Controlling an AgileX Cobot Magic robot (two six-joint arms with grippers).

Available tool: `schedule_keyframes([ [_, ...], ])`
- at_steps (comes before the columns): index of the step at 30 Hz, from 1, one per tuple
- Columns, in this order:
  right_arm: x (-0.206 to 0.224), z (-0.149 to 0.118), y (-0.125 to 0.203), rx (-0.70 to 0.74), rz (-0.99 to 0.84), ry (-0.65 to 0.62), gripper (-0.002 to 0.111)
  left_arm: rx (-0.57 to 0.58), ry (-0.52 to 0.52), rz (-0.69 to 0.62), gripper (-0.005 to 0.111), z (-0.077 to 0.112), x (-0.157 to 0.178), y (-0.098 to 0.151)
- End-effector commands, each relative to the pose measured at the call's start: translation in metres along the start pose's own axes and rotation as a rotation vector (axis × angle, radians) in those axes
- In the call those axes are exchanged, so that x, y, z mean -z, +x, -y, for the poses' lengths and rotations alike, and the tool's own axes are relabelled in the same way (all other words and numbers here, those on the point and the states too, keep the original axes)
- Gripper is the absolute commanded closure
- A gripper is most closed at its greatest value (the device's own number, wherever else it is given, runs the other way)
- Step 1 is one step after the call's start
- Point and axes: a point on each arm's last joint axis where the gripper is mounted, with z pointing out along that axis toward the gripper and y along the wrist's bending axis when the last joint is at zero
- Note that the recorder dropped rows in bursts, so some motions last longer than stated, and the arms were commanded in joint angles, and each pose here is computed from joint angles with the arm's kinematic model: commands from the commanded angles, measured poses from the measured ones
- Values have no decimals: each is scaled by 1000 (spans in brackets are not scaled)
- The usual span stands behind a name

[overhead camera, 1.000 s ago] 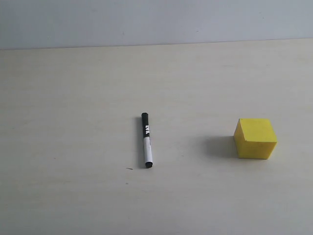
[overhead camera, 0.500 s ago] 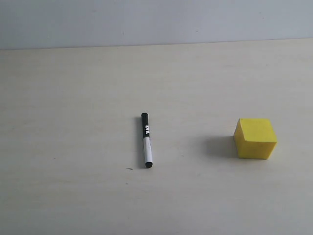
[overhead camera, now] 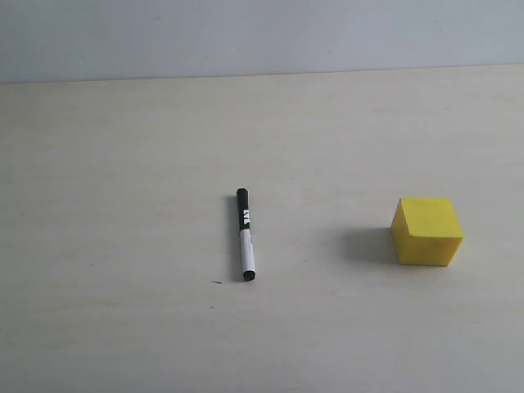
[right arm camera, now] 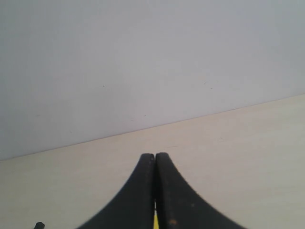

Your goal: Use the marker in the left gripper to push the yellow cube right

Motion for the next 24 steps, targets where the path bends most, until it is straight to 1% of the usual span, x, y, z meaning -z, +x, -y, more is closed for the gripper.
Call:
schedule_keyframes([
  [1,0,1,1,10,8,5,108,-16,-9,-7,107,-1,0,1],
  [4,0,1,1,10,8,5,108,-12,-15,-27,107,-1,0,3],
  [24,0,1,1,10,8,5,108,-12,-15,-27,107,-1,0,3],
])
